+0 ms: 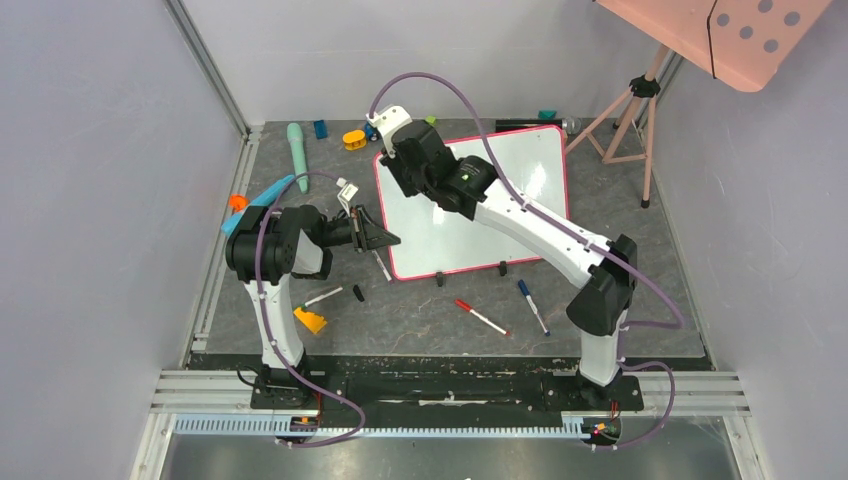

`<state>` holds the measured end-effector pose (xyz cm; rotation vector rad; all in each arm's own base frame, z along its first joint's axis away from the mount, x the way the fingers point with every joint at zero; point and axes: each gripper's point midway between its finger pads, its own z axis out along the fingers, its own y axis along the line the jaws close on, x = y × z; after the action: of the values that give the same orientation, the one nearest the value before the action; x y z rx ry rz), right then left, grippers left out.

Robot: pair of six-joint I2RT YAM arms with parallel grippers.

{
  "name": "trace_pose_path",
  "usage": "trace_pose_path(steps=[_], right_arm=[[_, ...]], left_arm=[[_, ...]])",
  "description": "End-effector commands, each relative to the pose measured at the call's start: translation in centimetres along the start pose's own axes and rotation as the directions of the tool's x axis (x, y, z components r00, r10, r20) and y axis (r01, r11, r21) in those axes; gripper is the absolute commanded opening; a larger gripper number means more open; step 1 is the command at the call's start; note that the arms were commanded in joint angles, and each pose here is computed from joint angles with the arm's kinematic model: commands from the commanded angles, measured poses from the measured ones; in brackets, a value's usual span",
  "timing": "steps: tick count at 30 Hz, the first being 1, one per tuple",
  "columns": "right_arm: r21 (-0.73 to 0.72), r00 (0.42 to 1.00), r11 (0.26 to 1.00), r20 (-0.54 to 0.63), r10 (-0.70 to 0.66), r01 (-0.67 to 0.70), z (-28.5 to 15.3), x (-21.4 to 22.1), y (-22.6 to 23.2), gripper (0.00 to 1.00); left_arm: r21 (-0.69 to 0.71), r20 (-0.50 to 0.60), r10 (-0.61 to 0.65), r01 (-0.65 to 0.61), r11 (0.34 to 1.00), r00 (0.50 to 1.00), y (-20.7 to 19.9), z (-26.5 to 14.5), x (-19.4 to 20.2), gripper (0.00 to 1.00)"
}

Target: Write a sentence on the whiteboard

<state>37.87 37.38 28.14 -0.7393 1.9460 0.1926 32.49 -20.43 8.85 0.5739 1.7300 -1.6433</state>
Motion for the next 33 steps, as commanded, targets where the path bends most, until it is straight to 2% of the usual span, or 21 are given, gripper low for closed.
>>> trace_pose_path(steps=[1, 18, 33], right_arm=[[0.027, 0.996, 0.999, 0.089, 0.031, -0.033, 0.3, -2.8, -1.0, 0.0], [0.007, 0.996, 1.0, 0.086, 0.03, -0.031, 3.0, -2.2, -1.2, 0.0], [0.032, 0.995, 0.999, 0.09, 0.035, -0.038, 3.7, -2.1, -1.6, 0.0]], left_arm=[[0.029, -0.021, 0.076, -0.075, 0.997, 0.997, -0.5, 0.0, 1.0, 0.03], [0.032, -0.023, 0.079, -0.078, 0.996, 0.997, -0.5, 0.0, 1.0, 0.02], [0.031, -0.023, 0.08, -0.079, 0.996, 0.997, -0.5, 0.0, 1.0, 0.02]])
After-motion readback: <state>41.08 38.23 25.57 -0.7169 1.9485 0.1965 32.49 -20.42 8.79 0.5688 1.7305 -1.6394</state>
